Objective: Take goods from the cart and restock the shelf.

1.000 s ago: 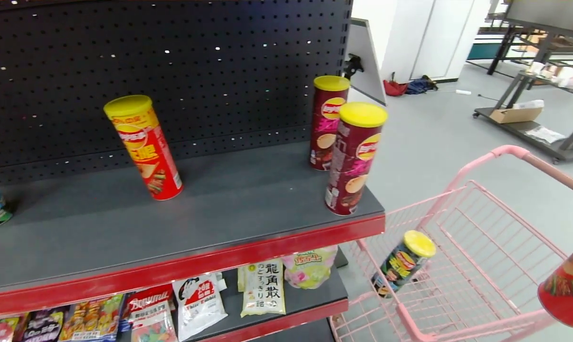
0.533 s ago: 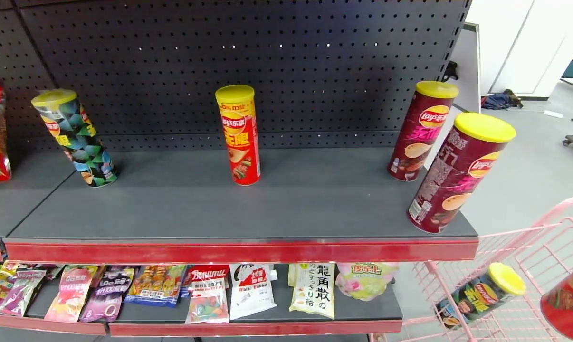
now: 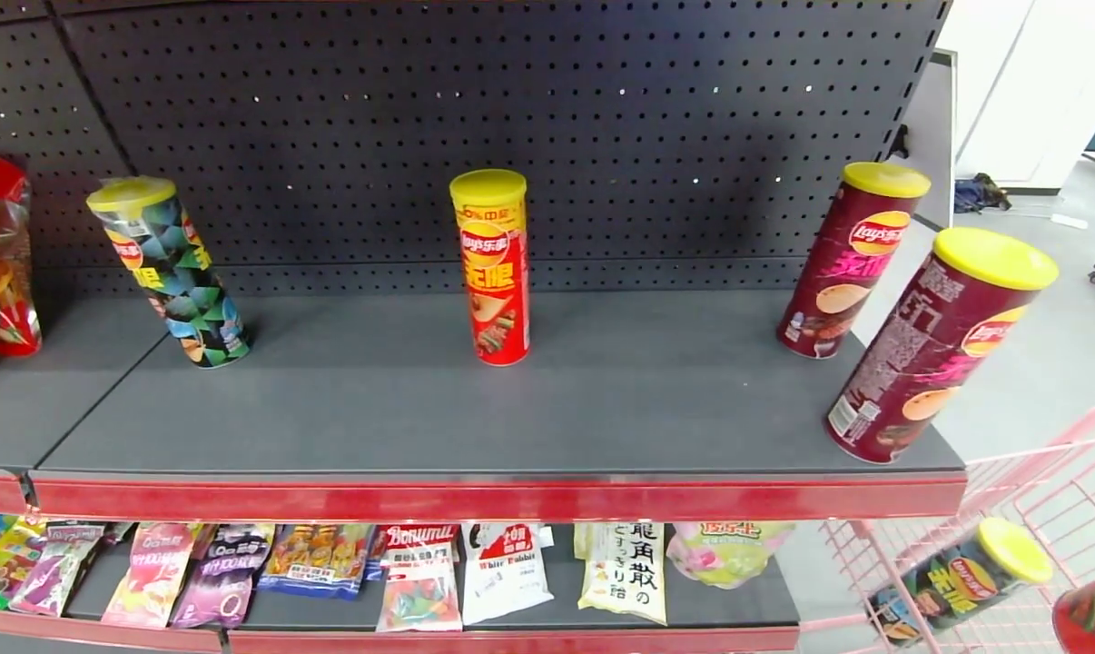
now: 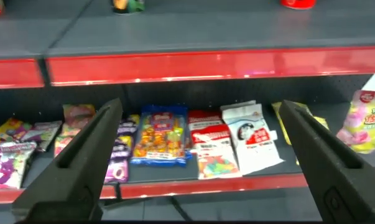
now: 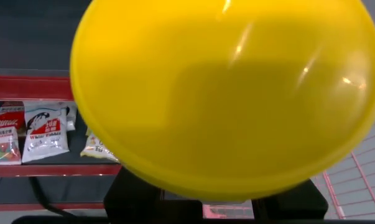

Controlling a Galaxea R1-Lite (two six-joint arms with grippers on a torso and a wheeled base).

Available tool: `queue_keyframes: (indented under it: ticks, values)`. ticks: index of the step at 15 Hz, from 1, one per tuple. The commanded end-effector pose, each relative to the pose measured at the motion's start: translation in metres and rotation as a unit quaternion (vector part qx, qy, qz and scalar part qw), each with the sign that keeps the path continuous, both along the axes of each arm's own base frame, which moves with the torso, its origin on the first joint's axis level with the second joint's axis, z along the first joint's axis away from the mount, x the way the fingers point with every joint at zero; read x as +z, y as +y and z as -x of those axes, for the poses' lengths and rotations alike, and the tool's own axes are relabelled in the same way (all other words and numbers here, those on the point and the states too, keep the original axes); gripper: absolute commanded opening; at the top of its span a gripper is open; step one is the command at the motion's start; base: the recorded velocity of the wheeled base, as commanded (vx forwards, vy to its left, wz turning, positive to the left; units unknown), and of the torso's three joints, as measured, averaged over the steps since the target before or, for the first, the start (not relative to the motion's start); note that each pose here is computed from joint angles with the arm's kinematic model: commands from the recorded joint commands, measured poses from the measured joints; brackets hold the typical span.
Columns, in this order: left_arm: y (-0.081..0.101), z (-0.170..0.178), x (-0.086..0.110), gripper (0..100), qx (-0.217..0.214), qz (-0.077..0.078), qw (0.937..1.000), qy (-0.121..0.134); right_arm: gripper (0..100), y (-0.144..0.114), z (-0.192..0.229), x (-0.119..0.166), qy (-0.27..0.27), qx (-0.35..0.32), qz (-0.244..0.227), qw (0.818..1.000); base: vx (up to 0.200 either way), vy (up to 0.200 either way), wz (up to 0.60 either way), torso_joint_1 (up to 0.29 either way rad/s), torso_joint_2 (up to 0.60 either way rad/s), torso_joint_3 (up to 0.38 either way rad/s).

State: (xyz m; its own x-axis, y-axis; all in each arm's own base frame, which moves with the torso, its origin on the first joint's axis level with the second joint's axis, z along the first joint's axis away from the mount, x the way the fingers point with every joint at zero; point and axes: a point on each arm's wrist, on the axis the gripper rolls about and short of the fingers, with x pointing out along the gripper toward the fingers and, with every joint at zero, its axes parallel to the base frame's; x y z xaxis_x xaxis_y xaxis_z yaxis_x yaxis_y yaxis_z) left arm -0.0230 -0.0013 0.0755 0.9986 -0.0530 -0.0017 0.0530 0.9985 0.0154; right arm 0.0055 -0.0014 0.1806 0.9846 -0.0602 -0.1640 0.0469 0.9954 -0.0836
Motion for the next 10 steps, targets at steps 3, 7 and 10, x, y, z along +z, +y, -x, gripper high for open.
queue_keyframes:
  ticks: [3,7,10]
  values:
    - [0.0,-0.0001,-0.0001,100,0.0,0.0,1.0,0.001,0,0.0013,0.004,-0.0025,-0.008,0.03,-0.004,1.0,0.0,0.2,0.0,0.002,0.0,0.001]
    - [0.0,-0.0001,-0.0001,100,0.0,0.0,1.0,0.001,0,0.0014,0.0055,-0.0033,-0.013,0.031,-0.004,0.999,0.0,0.0,0.0,0.0,0.0,0.0]
    - [0.0,-0.0001,-0.0001,100,0.0,0.0,1.0,0.001,0,0.0025,0.0091,-0.0079,-0.015,0.058,-0.012,0.998,0.0,0.0,0.0,0.0,0.0,0.0]
